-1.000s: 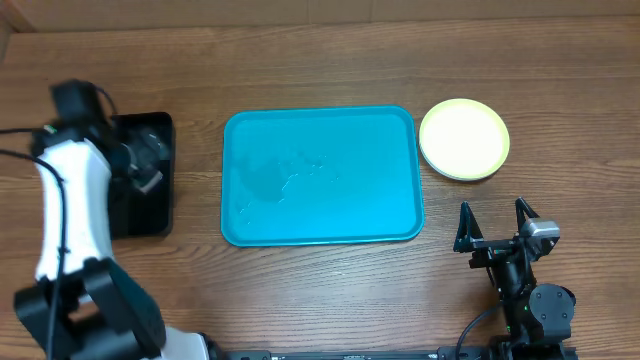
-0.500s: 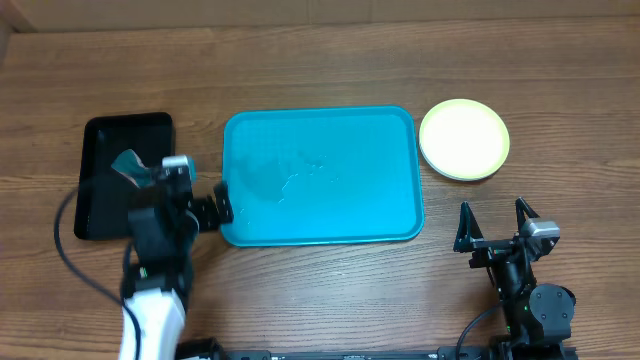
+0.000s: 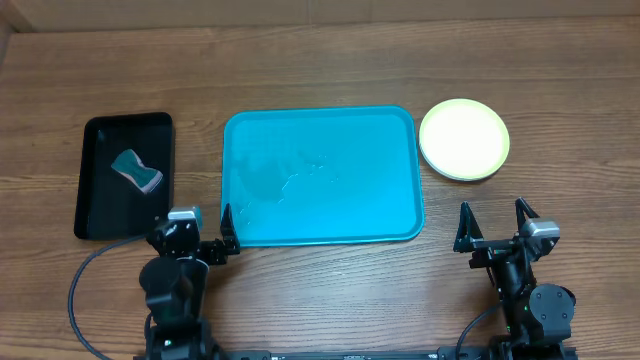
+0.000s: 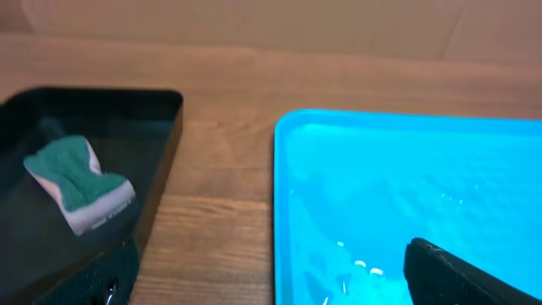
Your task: Clean dirty plates on tray and stack at the side
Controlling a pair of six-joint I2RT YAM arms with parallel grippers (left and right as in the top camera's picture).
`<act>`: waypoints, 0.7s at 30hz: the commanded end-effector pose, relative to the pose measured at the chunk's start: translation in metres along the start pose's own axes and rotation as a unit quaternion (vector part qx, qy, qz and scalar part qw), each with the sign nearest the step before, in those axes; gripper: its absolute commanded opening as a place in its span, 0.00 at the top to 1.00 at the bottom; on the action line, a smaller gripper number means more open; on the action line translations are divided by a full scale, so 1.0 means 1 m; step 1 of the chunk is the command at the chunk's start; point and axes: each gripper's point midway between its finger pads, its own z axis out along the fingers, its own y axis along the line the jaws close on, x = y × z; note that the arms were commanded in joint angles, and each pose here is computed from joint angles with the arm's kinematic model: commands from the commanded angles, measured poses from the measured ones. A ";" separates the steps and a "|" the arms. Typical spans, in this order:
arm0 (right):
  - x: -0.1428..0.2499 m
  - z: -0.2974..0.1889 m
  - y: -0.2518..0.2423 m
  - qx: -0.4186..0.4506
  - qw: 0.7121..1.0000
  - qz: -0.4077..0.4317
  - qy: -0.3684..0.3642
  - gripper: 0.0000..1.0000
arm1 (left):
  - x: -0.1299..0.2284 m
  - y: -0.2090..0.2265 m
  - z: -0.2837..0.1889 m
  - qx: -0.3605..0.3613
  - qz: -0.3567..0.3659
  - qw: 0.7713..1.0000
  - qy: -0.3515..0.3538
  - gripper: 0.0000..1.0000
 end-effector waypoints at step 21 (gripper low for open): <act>0.001 0.000 -0.003 0.006 1.000 -0.002 -0.004 0.00 | -0.025 -0.004 -0.031 -0.013 0.018 0.996 -0.087 0.00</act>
